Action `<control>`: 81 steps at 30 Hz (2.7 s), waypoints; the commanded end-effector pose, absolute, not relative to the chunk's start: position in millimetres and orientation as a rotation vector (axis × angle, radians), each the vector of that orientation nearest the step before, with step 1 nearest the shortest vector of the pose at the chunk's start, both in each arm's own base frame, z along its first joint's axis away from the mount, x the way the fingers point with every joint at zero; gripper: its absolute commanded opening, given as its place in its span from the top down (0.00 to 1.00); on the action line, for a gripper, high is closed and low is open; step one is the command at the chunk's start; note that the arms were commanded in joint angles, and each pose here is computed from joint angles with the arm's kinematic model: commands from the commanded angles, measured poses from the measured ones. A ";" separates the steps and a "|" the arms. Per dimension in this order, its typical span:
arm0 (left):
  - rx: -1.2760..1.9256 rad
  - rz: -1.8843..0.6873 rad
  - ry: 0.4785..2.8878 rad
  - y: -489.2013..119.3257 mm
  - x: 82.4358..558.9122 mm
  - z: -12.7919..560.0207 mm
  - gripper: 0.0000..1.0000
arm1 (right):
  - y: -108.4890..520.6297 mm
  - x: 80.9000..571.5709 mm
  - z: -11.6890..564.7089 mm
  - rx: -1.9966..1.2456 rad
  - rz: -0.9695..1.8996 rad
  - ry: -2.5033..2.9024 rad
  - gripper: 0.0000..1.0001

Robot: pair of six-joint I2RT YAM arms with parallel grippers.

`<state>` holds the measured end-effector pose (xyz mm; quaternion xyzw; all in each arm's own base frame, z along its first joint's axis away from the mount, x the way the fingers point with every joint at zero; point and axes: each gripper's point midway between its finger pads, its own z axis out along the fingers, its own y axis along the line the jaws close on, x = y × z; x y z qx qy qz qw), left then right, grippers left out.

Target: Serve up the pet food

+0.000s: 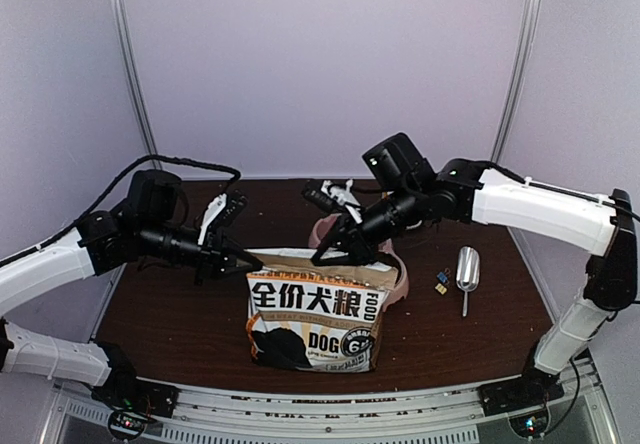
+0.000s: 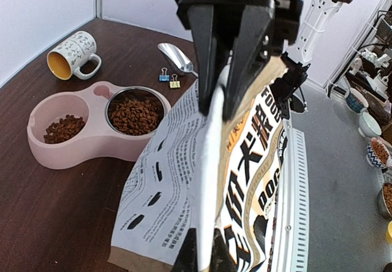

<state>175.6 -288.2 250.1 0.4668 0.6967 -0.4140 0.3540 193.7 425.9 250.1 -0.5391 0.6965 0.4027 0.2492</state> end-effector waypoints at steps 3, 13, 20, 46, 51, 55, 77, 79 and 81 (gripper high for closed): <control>1.152 -1.001 1.717 -272.8 183.4 278.1 1.00 | 333.0 200.1 201.6 -1.347 0.849 2.287 0.89; 1.149 -1.002 1.706 -271.4 182.3 281.2 1.00 | 309.5 193.3 205.4 -1.265 0.822 2.305 0.89; 1.161 -1.024 1.710 -273.8 180.9 279.3 1.00 | 334.3 188.4 235.1 -1.287 0.909 2.228 0.60; 1.095 -1.099 1.670 -276.6 178.7 303.1 0.55 | 348.0 174.7 225.7 -1.419 0.859 2.246 0.85; 0.996 -1.135 1.709 -277.5 186.6 323.4 0.35 | 342.9 172.2 228.4 -1.428 0.851 2.242 0.99; 0.950 -1.142 1.805 -280.9 198.7 319.4 0.34 | 341.9 169.0 230.3 -1.443 0.865 2.232 1.00; 1.037 -1.273 1.902 -289.7 183.9 273.7 0.53 | 340.3 168.2 233.0 -1.448 0.861 2.209 1.00; 1.044 -1.277 1.923 -289.4 182.6 266.8 0.55 | 340.8 168.7 233.7 -1.447 0.863 2.207 1.00; 1.053 -1.286 1.931 -289.3 180.6 262.4 0.56 | 340.8 169.0 235.0 -1.445 0.864 2.204 1.00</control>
